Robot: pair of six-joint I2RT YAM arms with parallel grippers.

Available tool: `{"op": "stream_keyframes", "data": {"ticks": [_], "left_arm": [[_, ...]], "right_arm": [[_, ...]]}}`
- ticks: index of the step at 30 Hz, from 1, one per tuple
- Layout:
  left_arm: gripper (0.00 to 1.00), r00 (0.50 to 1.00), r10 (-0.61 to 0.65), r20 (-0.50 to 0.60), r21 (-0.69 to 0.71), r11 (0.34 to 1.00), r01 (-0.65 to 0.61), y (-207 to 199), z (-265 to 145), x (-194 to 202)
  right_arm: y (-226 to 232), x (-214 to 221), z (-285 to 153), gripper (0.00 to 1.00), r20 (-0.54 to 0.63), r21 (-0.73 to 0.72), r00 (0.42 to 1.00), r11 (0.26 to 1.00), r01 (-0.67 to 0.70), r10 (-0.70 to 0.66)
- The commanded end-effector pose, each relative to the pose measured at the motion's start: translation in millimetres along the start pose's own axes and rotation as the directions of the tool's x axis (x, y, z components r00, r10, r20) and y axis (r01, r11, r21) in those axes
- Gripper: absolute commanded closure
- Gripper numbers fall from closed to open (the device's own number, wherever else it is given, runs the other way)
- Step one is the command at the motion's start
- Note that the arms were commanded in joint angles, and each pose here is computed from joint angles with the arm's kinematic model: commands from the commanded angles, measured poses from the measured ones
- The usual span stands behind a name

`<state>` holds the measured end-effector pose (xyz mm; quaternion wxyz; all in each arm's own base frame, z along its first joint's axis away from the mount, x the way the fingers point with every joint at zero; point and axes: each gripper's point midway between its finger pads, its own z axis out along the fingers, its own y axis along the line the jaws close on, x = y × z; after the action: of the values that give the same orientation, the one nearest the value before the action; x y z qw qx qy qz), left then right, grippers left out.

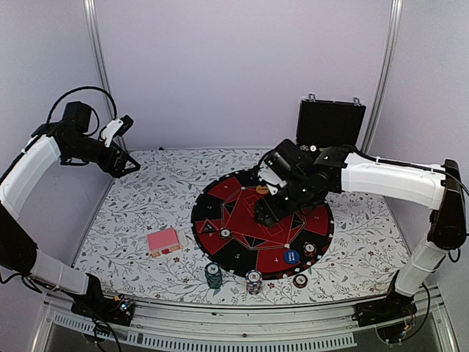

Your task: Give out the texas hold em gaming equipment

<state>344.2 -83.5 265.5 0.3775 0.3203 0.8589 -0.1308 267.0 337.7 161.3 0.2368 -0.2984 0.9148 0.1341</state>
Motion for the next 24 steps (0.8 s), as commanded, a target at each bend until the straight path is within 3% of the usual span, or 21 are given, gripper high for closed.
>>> {"op": "stream_keyframes", "data": {"ticks": [1,8,14,24], "left_arm": [[0.0,1.0,0.012,-0.004,0.012,1.0,-0.012,-4.3,0.5,-0.3],[0.0,1.0,0.001,-0.01,0.013,1.0,-0.001,-4.3,2.1,1.9],[0.0,1.0,0.002,-0.003,0.011,1.0,-0.002,-5.6,-1.0,0.5],[0.0,1.0,0.005,0.001,0.006,1.0,-0.005,-5.8,-4.7,-2.3]], "right_arm": [[47.3,38.5,-23.2,0.2,-0.057,-0.103,0.997,0.994,0.044,-0.05],[109.3,86.6,-31.4,0.19,-0.123,-0.246,0.975,0.958,0.149,-0.184],[118.4,116.8,-9.5,0.19,-0.207,-0.253,0.944,0.946,0.201,-0.256],[114.1,129.7,15.6,0.21,-0.257,-0.224,0.92,0.944,0.242,-0.296]]}}
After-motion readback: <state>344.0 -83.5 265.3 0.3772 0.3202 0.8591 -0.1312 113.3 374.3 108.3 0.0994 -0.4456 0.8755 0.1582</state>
